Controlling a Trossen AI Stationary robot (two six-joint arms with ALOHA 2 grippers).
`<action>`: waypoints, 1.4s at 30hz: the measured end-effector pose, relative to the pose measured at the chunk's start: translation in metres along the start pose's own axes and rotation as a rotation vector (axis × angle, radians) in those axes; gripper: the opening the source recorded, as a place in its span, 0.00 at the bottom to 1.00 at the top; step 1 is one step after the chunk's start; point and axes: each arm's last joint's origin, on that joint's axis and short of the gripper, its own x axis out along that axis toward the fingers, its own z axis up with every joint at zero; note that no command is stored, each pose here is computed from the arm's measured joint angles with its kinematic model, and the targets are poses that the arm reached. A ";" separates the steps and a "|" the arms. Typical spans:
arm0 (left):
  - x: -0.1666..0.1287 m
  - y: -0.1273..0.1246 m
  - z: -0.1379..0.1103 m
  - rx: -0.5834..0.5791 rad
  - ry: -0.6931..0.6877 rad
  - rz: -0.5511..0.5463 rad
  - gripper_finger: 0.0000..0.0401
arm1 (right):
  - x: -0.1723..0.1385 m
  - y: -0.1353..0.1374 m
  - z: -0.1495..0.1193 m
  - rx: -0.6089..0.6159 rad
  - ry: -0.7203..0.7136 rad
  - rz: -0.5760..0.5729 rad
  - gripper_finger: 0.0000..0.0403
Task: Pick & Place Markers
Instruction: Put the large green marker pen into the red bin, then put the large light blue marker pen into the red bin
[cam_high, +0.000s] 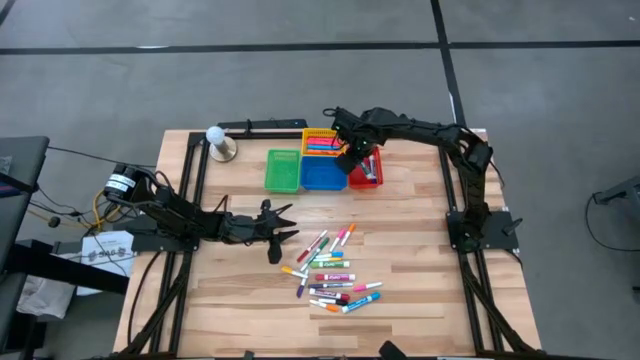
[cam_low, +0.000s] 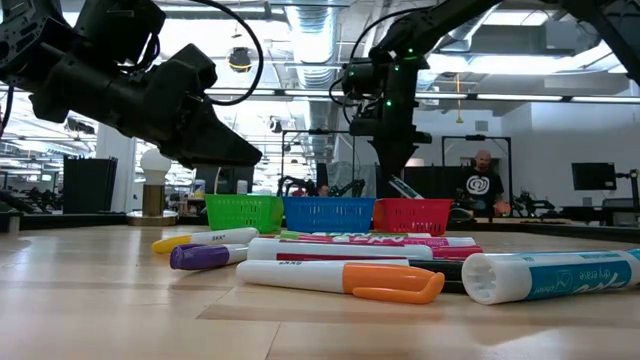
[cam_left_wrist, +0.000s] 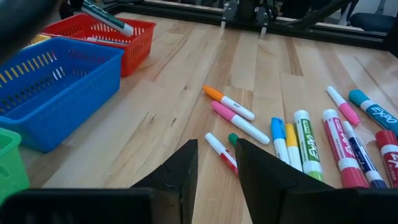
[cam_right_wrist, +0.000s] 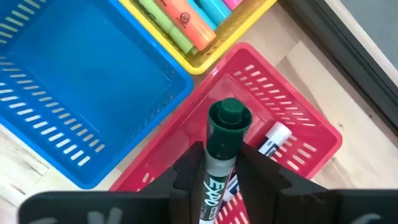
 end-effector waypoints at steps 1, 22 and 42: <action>0.000 0.000 0.000 0.000 0.000 0.000 0.27 | 0.000 0.000 0.000 -0.001 0.001 0.000 0.21; 0.000 0.000 0.000 0.000 0.000 0.000 0.27 | 0.000 0.001 -0.003 -0.026 0.029 -0.006 0.38; 0.000 0.000 0.000 0.001 0.002 -0.001 0.27 | -0.044 0.047 -0.043 -0.302 0.100 0.004 0.32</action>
